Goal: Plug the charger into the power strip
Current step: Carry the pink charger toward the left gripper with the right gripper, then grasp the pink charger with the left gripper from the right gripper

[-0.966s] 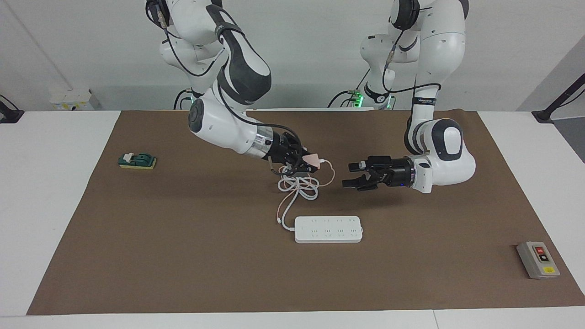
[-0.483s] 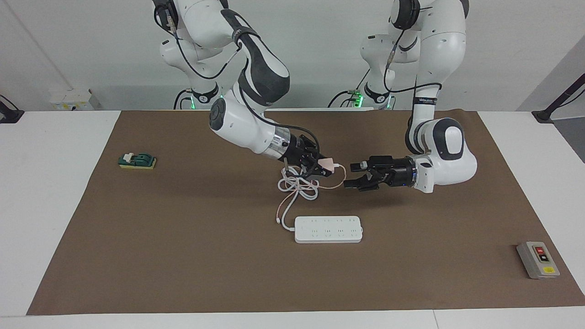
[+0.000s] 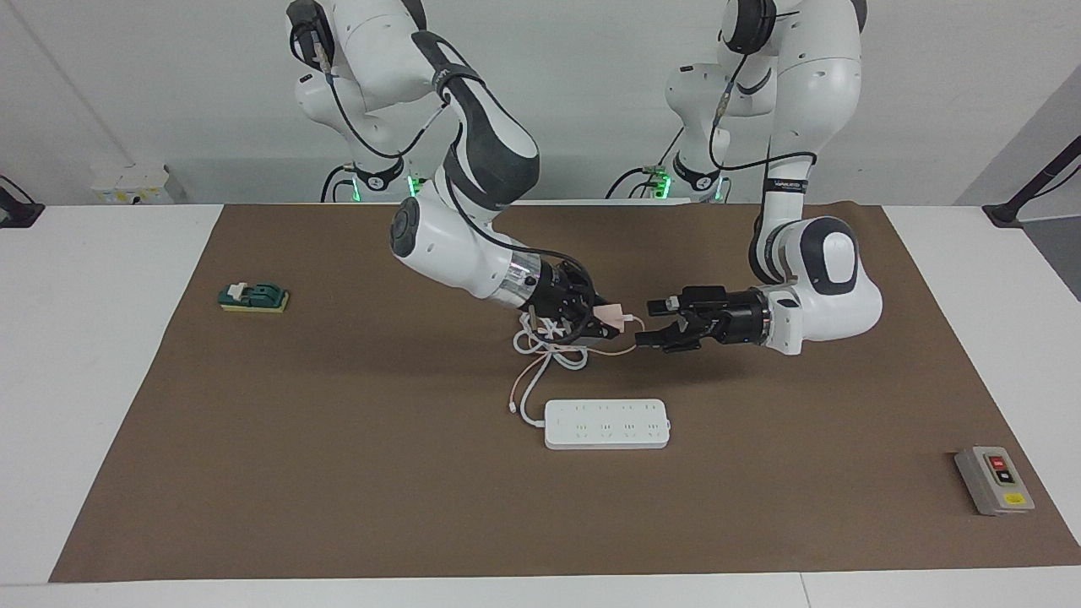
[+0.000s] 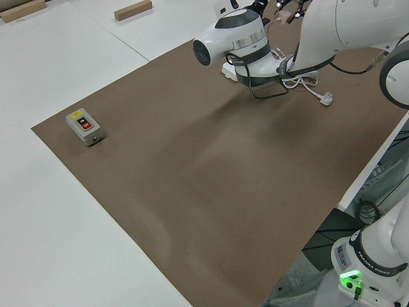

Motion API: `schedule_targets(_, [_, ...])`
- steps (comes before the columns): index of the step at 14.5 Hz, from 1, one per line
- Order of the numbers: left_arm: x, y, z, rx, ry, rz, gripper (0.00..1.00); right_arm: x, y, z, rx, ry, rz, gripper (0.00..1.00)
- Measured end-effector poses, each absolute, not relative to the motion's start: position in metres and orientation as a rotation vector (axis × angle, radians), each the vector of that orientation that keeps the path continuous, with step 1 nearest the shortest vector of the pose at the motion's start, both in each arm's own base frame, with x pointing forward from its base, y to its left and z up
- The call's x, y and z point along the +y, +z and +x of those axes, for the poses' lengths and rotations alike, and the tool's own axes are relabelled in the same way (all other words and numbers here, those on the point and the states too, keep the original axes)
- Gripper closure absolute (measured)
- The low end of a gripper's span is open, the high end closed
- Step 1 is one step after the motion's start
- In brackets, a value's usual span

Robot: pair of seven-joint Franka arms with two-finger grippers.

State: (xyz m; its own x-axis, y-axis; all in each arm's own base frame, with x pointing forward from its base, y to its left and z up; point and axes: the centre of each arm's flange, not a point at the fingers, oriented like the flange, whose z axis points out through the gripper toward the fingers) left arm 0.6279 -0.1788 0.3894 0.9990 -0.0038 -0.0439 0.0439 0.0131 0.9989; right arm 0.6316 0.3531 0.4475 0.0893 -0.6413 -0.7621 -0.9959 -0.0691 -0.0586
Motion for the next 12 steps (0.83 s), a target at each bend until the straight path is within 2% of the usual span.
schedule_targets(7, [-0.181, 0.369, 0.614, 0.008, -0.015, 1.567, 0.00, 0.345, 0.444, 0.636, 1.626, 0.774, -1.774, 0.51])
schedule_targets(12, [-0.192, 0.383, 0.597, 0.018, 0.019, 1.612, 0.00, 0.344, 0.443, 0.638, 1.625, 0.782, -1.777, 0.51])
